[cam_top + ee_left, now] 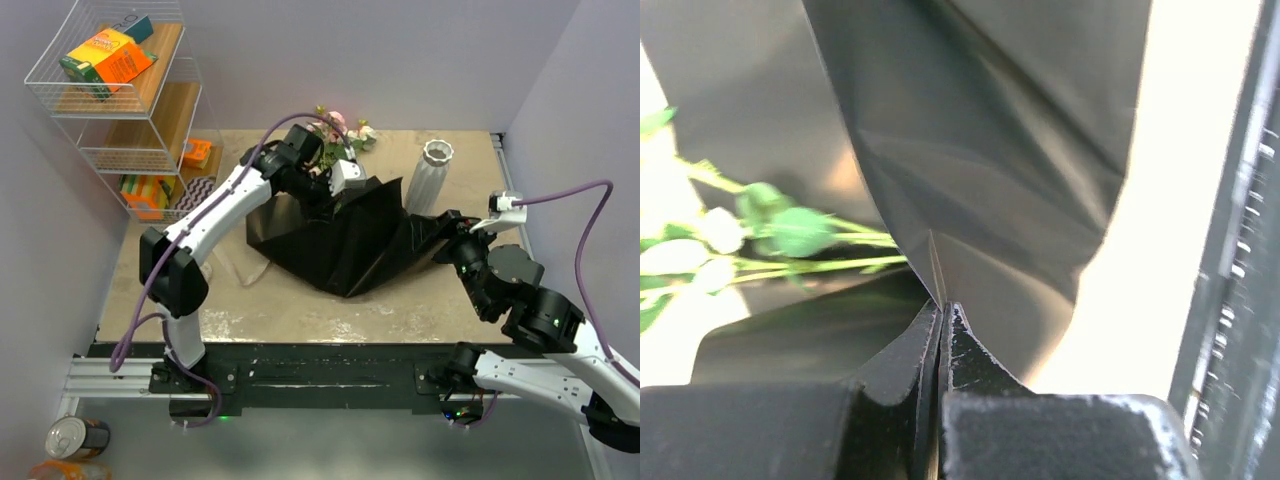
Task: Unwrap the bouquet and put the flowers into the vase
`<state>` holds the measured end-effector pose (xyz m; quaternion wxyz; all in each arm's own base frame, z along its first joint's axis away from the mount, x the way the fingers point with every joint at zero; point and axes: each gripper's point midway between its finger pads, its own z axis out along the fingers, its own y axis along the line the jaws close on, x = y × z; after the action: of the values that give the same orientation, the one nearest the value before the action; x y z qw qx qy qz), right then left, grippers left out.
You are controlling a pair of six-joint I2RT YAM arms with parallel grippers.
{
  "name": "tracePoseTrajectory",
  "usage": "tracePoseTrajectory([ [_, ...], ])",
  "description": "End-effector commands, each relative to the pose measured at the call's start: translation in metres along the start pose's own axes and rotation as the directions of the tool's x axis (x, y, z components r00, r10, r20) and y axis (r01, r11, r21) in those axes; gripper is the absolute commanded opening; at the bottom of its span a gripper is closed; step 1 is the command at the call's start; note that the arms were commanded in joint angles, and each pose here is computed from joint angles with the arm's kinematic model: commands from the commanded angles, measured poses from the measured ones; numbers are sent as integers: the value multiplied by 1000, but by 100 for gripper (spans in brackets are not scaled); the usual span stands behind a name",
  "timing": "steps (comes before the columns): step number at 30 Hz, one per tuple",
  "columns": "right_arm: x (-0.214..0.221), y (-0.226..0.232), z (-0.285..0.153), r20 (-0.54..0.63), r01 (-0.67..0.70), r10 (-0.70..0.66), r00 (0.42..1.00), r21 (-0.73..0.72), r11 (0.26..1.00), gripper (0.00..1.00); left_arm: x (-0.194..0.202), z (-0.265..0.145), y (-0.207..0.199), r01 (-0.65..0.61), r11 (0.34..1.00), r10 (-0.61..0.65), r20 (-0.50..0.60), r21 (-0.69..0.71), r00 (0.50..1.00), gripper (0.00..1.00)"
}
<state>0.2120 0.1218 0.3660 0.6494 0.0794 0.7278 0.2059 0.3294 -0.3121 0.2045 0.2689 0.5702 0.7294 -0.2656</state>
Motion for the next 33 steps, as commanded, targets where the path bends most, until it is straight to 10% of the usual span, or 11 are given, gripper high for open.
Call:
tracePoseTrajectory([
  [1, -34, 3, -9, 68, -33, 34, 997, -15, 999, 73, 1, -12, -34, -115, 993, 114, 19, 19, 993, 0],
  [24, -11, 12, 13, 5, 36, -36, 999, 39, 999, 74, 104, -46, -164, -450, 844, 455, 55, 291, 889, 10],
  [33, 22, 23, 27, -67, 42, -41, 997, 23, 999, 74, 128, -61, -168, -498, 824, 517, 0, 270, 856, 39],
])
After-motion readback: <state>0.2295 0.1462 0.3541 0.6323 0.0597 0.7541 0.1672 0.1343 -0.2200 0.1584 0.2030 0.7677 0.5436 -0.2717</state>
